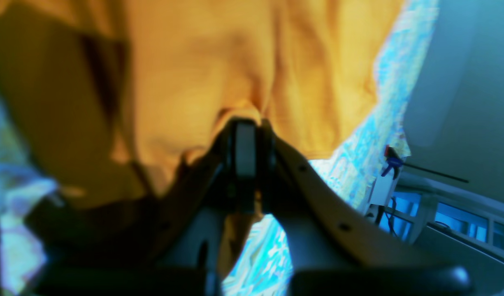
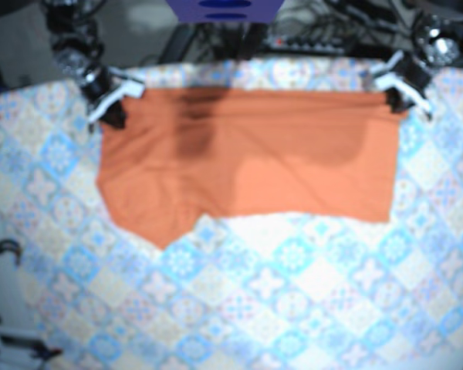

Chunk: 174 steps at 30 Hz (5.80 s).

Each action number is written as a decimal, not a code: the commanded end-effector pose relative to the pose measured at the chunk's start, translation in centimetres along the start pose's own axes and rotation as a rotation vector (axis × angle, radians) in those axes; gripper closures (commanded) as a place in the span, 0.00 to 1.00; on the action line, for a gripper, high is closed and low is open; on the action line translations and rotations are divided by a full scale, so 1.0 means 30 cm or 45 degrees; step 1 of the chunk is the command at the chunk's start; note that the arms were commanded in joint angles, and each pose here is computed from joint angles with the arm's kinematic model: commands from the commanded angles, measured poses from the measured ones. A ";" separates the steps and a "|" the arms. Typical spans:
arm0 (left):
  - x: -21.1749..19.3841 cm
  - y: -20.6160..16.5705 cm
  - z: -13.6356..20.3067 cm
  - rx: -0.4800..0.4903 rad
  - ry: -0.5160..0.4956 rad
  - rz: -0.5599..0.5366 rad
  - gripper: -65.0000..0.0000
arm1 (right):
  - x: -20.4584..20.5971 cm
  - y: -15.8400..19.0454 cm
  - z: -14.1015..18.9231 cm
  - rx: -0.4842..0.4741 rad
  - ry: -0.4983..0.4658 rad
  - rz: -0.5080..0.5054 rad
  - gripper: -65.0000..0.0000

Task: Fold the T-shirt properly
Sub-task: 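Lower the held shoulder edge back onto the table with both grippers, then release the shoulder edge and open both grippers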

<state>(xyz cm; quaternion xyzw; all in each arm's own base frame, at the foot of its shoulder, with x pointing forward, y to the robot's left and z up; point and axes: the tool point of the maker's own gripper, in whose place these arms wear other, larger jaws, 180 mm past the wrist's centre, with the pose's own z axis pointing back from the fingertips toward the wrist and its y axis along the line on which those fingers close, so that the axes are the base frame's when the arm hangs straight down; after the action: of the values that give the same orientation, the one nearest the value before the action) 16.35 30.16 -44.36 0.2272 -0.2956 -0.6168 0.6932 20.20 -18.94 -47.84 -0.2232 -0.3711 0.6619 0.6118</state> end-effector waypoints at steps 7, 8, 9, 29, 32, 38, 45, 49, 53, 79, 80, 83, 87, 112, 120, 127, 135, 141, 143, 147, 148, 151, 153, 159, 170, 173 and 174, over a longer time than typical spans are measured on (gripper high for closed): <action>-0.028 0.051 0.007 0.049 0.021 -0.021 1.00 | -0.026 -0.003 0.004 -0.005 0.013 0.002 1.00; -0.028 0.051 0.007 0.049 0.021 -0.021 1.00 | -0.028 -0.001 0.003 -0.003 0.014 0.001 1.00; -0.029 0.052 0.006 0.049 0.022 -0.021 1.00 | -0.028 -0.002 0.001 -0.004 0.015 0.000 1.00; -0.091 0.044 -0.018 0.039 0.082 -0.007 1.00 | -0.059 -0.001 0.007 -0.005 0.044 -0.011 1.00; -0.086 0.066 -0.028 0.057 0.077 -0.007 1.00 | -0.058 0.002 0.008 -0.004 0.046 -0.013 1.00; -0.086 0.073 -0.029 0.064 0.075 -0.007 0.92 | -0.061 0.003 0.010 -0.003 0.049 -0.015 1.00; -0.081 0.069 -0.030 0.060 0.069 -0.008 0.78 | -0.063 0.005 0.012 -0.002 0.051 -0.015 1.00; -0.081 0.069 -0.030 0.060 0.069 -0.008 0.72 | -0.063 0.005 0.012 -0.003 0.051 -0.017 0.98; -0.081 0.066 -0.029 0.058 0.069 -0.008 0.69 | -0.063 0.007 0.013 -0.001 0.051 -0.018 0.90; -0.111 0.111 -0.023 0.107 0.095 0.000 0.66 | -0.036 -0.083 0.019 -0.085 0.026 0.022 0.82; -0.114 0.116 -0.022 0.112 0.099 0.003 0.66 | -0.032 -0.098 0.018 -0.099 0.022 0.027 0.82; -0.129 0.136 -0.018 0.135 0.108 0.055 0.66 | -0.023 -0.127 0.019 -0.125 0.014 0.038 0.82; -0.134 0.145 -0.016 0.147 0.106 0.111 0.66 | -0.018 -0.146 0.019 -0.143 0.010 0.045 0.82; -0.133 0.142 -0.016 0.144 0.105 0.119 0.66 | -0.021 -0.102 0.031 -0.106 0.017 0.034 0.57; -0.133 0.142 -0.016 0.144 0.105 0.119 0.66 | -0.037 -0.103 0.044 -0.111 0.033 0.028 0.57; -0.133 0.140 -0.015 0.142 0.105 0.119 0.66 | -0.038 -0.106 0.044 -0.114 0.034 0.025 0.57; -0.133 0.137 -0.014 0.141 0.106 0.119 0.66 | -0.024 -0.104 0.039 -0.112 0.022 0.026 0.57; -0.135 0.133 -0.014 0.138 0.108 0.121 0.66 | -0.022 -0.104 0.039 -0.112 0.018 0.025 0.57; -0.135 0.133 -0.014 0.138 0.108 0.121 0.66 | -0.022 -0.106 0.038 -0.115 0.018 0.023 0.57; -0.134 0.132 -0.015 0.138 0.108 0.123 0.66 | -0.023 -0.136 0.024 -0.140 0.015 0.029 0.57; -0.134 0.132 -0.015 0.138 0.108 0.123 0.66 | -0.024 -0.148 0.020 -0.149 0.015 0.031 0.57; -0.134 0.132 -0.015 0.138 0.108 0.123 0.66 | -0.028 -0.169 0.011 -0.167 0.021 0.034 0.57; -0.134 0.132 -0.015 0.138 0.108 0.123 0.66 | -0.028 -0.174 0.009 -0.170 0.020 0.035 0.57; -0.133 0.133 -0.016 0.140 0.107 0.125 0.66 | -0.032 -0.187 0.001 -0.180 0.024 0.038 0.57; -0.135 0.138 -0.016 0.142 0.108 0.121 0.66 | -0.142 -0.160 0.061 -0.165 0.130 0.020 0.57; -0.133 0.136 -0.017 0.140 0.106 0.121 0.66 | -0.185 -0.155 0.086 -0.157 0.165 0.029 0.57; -0.133 0.136 -0.017 0.140 0.106 0.121 0.66 | -0.195 -0.156 0.093 -0.155 0.172 0.034 0.57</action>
<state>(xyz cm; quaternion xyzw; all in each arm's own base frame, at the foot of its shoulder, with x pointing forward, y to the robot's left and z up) 18.56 33.98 -43.52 0.2623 -0.3030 -0.5548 0.7291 21.13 -24.50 -44.70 -0.2887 -0.3579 0.6326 0.6232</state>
